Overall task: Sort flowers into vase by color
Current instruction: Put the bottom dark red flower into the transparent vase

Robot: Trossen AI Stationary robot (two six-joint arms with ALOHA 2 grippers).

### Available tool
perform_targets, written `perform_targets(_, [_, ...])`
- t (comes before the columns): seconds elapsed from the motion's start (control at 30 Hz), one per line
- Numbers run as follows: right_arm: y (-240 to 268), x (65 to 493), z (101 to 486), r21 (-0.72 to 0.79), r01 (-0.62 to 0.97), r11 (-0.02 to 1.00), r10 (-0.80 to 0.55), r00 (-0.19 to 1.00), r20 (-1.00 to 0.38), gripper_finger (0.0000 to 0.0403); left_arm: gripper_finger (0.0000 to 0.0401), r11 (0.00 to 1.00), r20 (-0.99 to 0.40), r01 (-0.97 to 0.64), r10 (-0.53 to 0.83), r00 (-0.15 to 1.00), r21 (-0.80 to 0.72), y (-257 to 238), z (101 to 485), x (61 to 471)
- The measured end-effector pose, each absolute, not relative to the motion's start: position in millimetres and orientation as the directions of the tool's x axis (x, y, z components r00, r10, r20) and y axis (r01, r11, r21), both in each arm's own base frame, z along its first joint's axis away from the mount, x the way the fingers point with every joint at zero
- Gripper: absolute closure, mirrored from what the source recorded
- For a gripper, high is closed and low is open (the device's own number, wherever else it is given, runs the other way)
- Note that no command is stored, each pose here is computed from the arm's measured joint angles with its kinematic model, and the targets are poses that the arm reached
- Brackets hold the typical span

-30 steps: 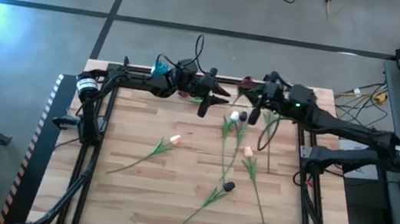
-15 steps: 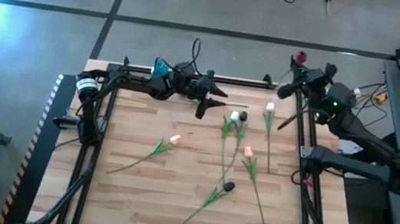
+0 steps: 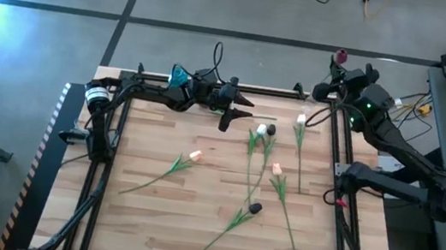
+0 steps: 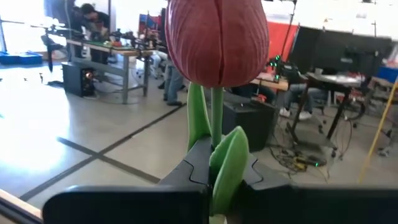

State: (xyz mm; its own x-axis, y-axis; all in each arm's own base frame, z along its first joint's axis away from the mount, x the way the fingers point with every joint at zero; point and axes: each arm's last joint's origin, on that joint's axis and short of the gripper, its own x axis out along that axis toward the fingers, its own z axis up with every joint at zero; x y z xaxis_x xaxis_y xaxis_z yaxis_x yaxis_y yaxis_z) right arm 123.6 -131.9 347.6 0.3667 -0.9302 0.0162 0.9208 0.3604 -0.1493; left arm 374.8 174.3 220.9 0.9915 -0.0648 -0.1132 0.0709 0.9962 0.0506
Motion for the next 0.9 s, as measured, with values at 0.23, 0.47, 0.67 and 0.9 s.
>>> perform_targets(0.23, [-150, 129, 334, -0.091, 0.946, 0.313, -0.95, 0.311, -0.029, 0.0385, 0.0248, 0.996, -0.113, 0.064, -0.058, 0.992, 0.055, 177, 221, 374])
perform_targets(0.47, [-164, 141, 316, -0.162, 0.953, 0.255, -0.964, 0.24, -0.112, 0.0383, 0.0248, 0.996, -0.113, 0.062, -0.056, 0.992, 0.057, 178, 221, 373])
perform_targets(0.67, [-169, 142, 304, -0.223, 0.96, 0.169, -0.976, 0.131, -0.177, 0.0383, 0.0248, 0.997, -0.115, 0.059, -0.053, 0.992, 0.057, 179, 221, 373])
perform_targets(0.9, [-169, 142, 297, -0.259, 0.953, 0.157, -0.969, 0.098, -0.226, 0.0348, 0.0248, 0.997, -0.125, 0.055, -0.048, 0.991, 0.049, 181, 220, 372])
